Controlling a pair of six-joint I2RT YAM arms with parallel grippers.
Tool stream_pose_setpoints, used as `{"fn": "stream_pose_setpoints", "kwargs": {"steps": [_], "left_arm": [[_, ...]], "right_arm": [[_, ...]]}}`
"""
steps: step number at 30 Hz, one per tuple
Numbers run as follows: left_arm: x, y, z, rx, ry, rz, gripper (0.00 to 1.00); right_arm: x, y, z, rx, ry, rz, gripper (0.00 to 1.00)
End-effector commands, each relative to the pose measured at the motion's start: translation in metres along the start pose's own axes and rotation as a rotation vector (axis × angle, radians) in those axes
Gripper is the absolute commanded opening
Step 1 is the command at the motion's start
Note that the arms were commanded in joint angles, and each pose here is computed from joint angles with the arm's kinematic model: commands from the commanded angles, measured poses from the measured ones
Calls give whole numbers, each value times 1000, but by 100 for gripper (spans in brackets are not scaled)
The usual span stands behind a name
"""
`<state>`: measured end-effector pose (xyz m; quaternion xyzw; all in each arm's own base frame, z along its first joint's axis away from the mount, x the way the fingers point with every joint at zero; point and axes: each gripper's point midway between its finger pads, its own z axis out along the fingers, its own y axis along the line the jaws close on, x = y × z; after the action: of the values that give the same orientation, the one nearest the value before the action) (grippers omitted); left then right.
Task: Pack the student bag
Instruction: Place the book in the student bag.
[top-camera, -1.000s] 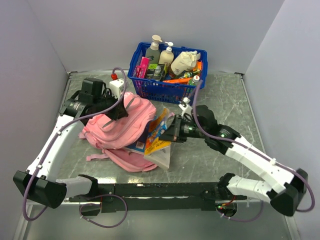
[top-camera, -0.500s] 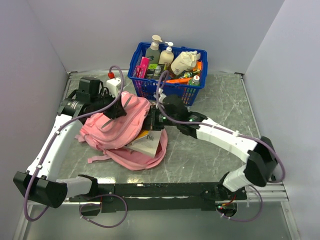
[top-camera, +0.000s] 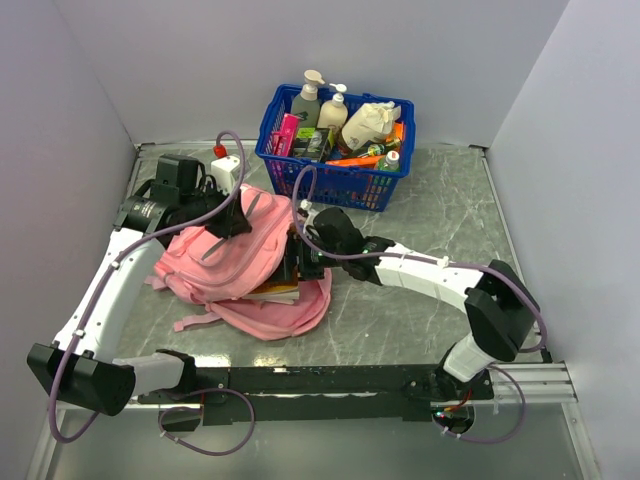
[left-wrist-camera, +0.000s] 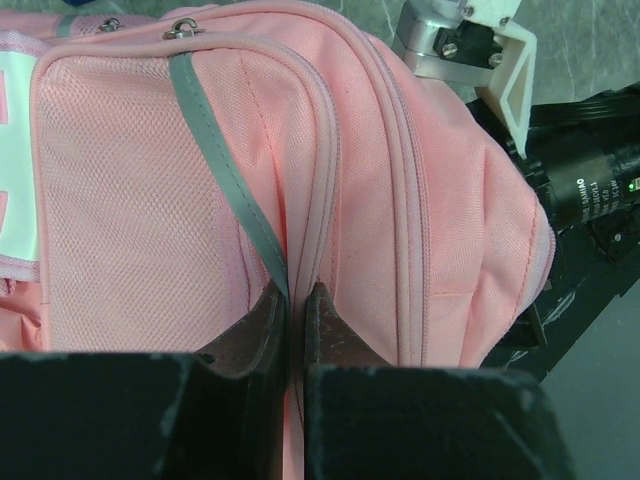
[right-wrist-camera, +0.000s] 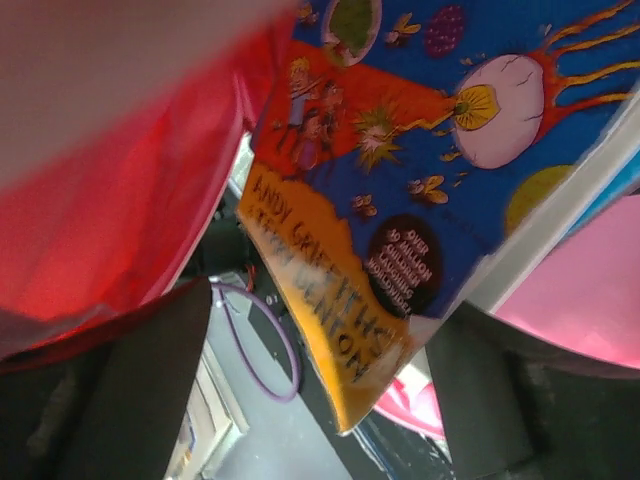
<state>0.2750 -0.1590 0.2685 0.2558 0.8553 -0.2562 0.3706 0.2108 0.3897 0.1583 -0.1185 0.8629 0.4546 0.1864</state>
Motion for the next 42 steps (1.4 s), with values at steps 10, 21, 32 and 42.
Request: {"fn": "stream_pose_setpoints", "kwargs": {"steps": [10, 21, 32, 42], "left_arm": [[-53, -20, -18, 70, -193, 95, 3], [-53, -23, -19, 83, -192, 86, 3], [-37, -24, -7, 123, -140, 75, 7], [-28, -27, -3, 158, -126, 91, 8]], "right_arm": [[-10, -6, -84, 61, -137, -97, 38], [-30, -90, -24, 256, -134, 8, 12], [-51, -23, 20, 17, -159, 18, 9], [-36, -24, 27, 33, -129, 36, 16]]}}
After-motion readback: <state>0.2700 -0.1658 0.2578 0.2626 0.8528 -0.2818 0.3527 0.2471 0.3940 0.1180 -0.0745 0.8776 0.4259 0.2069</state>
